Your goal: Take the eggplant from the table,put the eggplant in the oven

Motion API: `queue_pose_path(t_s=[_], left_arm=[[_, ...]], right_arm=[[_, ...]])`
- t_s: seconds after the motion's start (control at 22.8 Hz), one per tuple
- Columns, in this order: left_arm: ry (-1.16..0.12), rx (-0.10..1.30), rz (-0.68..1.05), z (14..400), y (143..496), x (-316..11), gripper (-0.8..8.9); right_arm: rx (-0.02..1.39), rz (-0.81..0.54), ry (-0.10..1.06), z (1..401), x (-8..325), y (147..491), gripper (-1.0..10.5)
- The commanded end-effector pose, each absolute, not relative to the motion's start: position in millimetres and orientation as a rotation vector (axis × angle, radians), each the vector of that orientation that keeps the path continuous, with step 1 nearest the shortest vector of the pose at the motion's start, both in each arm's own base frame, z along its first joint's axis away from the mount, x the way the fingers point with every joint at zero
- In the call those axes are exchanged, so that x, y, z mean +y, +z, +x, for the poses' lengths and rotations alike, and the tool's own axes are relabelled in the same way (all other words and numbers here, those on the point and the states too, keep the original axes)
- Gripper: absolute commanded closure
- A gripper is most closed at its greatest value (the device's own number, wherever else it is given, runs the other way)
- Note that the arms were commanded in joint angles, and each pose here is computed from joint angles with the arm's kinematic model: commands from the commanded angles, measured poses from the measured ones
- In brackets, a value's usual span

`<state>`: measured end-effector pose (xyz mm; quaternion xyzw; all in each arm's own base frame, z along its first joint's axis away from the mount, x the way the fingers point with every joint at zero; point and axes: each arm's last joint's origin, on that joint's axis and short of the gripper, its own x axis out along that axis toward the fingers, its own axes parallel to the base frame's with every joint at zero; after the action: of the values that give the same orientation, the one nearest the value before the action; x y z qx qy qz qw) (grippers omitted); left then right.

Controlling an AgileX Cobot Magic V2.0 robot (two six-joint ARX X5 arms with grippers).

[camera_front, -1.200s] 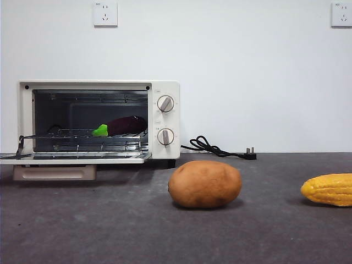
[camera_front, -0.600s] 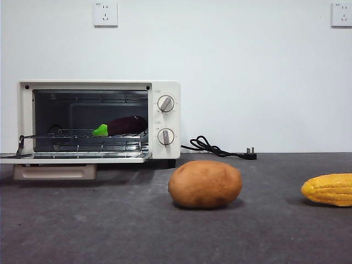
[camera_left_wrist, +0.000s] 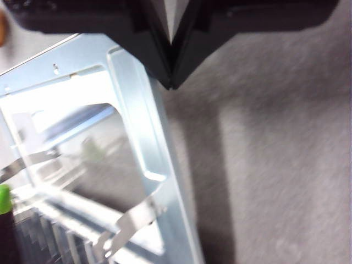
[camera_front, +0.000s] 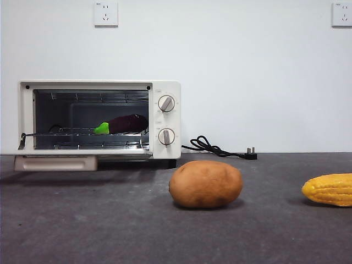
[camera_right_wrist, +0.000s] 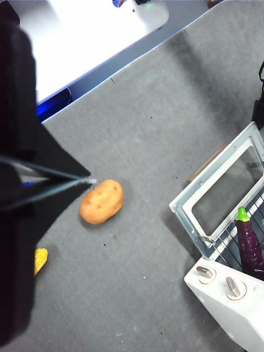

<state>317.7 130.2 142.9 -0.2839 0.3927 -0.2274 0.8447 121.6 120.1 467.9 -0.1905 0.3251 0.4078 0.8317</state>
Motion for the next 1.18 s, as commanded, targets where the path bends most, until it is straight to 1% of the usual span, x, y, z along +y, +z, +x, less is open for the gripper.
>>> queue_pose_path(t_s=[0.04, 0.44, 0.66, 1.01, 1.18], left_arm=[[-0.569, 0.795, -0.654, 318.2, 142.4, 125.9, 8.2], [-0.595, 0.741, -0.672, 321.7, 156.2, 132.5, 8.19], [-0.654, 0.679, -0.685, 328.9, 170.9, 134.6, 8.19], [-0.671, 0.612, -0.613, 346.3, 201.1, 138.6, 8.19], [-0.646, 0.586, -0.55, 356.4, 216.9, 138.9, 8.19]], right_arm=[[0.701, -0.412, 0.866, 121.1, 119.7, 466.8, 9.6], [0.701, -0.412, 0.866, 121.1, 119.7, 466.8, 9.6], [0.701, -0.412, 0.866, 121.1, 119.7, 466.8, 9.6], [0.702, -0.413, 0.866, 121.1, 119.6, 466.7, 9.6], [0.707, -0.414, 0.866, 120.8, 119.4, 466.4, 9.6]])
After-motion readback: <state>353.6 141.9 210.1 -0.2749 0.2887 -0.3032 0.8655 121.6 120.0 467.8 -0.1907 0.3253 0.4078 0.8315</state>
